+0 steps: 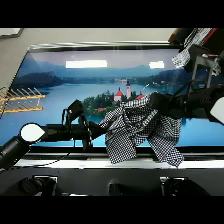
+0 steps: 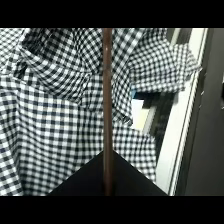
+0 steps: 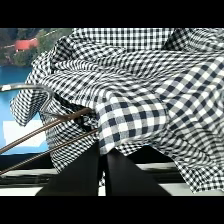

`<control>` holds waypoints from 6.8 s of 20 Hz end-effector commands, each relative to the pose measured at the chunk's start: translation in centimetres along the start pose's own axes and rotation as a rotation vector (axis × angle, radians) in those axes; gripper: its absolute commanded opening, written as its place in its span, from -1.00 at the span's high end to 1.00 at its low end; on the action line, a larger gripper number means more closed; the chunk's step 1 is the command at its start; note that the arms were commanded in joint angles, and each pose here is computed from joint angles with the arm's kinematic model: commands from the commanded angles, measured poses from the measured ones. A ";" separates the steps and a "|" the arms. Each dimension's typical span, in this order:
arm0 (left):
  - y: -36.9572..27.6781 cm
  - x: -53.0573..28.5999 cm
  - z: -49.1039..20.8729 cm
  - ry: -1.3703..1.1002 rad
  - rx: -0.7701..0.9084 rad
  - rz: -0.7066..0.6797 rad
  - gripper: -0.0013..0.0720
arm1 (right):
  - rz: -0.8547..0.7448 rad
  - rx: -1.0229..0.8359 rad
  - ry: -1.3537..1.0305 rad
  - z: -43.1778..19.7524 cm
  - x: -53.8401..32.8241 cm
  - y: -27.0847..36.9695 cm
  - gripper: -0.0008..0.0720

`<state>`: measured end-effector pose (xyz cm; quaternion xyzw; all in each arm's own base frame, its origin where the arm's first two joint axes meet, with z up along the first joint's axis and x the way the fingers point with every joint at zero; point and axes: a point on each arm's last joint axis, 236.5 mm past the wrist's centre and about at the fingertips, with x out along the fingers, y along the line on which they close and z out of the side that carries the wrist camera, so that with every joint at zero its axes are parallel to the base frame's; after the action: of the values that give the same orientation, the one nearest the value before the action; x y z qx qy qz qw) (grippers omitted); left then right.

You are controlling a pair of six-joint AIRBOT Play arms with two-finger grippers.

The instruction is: Fold the clothes and pants, and hang the long-sleeved shirts on hangers.

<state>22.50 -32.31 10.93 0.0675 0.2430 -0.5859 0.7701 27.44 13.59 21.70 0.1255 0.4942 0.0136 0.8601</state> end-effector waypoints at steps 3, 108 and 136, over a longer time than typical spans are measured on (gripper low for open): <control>-0.6 1.0 0.8 -0.050 -0.031 -0.051 0.91 | 0.001 -0.027 -0.030 0.8 0.2 0.2 0.90; 2.7 13.4 2.9 -0.135 -0.721 0.149 -0.72 | 0.276 -0.907 -0.087 2.7 1.2 -3.7 0.91; 11.7 10.2 3.8 -0.145 -0.781 0.206 0.92 | 0.268 -0.805 -0.120 0.7 -3.0 -3.5 0.92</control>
<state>34.97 -41.42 7.05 -0.2476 0.3827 -0.3791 0.8053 27.71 9.66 23.54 -0.1754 0.3646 0.3151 0.8585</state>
